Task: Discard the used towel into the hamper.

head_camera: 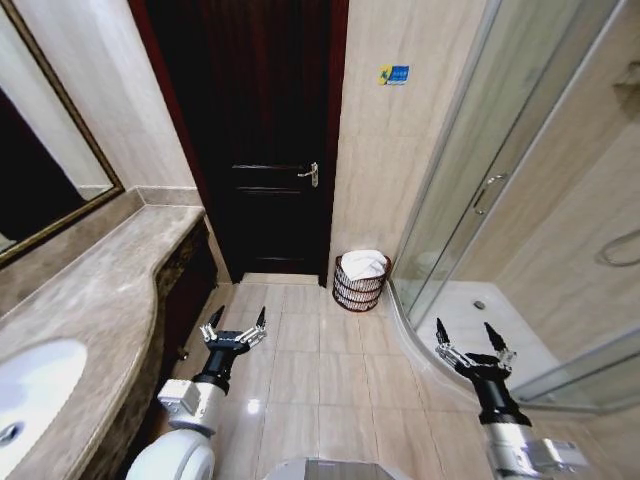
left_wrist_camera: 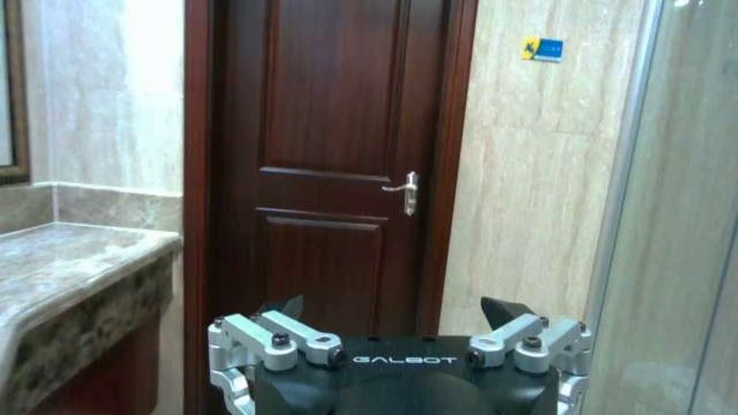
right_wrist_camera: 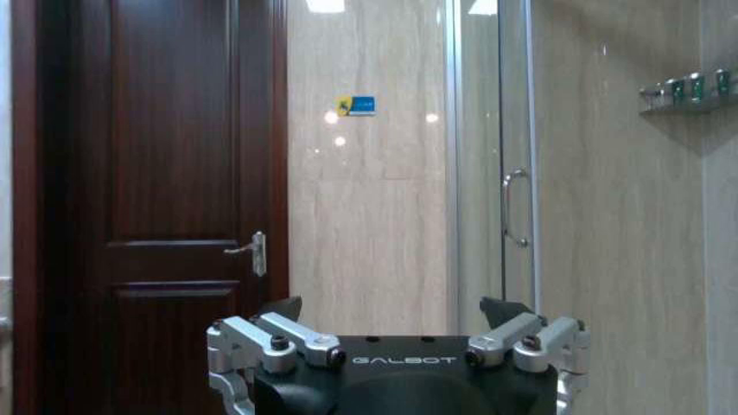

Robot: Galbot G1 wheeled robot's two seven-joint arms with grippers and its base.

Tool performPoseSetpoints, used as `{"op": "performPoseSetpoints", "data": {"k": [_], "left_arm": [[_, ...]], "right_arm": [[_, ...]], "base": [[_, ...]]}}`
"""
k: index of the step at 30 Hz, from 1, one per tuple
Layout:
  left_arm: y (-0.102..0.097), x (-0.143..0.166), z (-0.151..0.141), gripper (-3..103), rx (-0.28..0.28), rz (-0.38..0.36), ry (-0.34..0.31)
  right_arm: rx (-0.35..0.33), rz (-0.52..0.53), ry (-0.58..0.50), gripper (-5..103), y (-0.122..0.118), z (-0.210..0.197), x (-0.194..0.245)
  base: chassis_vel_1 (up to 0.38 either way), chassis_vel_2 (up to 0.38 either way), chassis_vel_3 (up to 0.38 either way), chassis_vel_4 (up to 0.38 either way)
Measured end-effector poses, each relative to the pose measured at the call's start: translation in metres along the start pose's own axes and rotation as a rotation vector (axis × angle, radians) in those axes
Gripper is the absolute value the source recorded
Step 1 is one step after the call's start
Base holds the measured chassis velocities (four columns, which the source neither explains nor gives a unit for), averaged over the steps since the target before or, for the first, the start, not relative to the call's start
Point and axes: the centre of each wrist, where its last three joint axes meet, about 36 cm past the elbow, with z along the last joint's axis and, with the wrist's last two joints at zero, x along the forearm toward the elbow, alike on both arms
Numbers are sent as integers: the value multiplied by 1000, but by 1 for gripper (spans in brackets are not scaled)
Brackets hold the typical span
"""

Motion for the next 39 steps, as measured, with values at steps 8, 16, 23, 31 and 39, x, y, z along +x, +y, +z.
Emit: {"op": "performPoseSetpoints", "data": {"k": [8,16,23,31,39], "left_arm": [[0,0,0,100,0,0,0],[0,0,0,100,0,0,0],[0,0,0,100,0,0,0],[0,0,0,100,0,0,0],[0,0,0,100,0,0,0]], "right_arm": [[0,0,0,100,0,0,0],[0,0,0,100,0,0,0],[0,0,0,100,0,0,0],[0,0,0,100,0,0,0],[0,0,0,100,0,0,0]], "base": [[114,-127,-122,136],[-40,32,57,-29],[-2,5,10,0],[0,0,0,0],[0,0,0,0]]}}
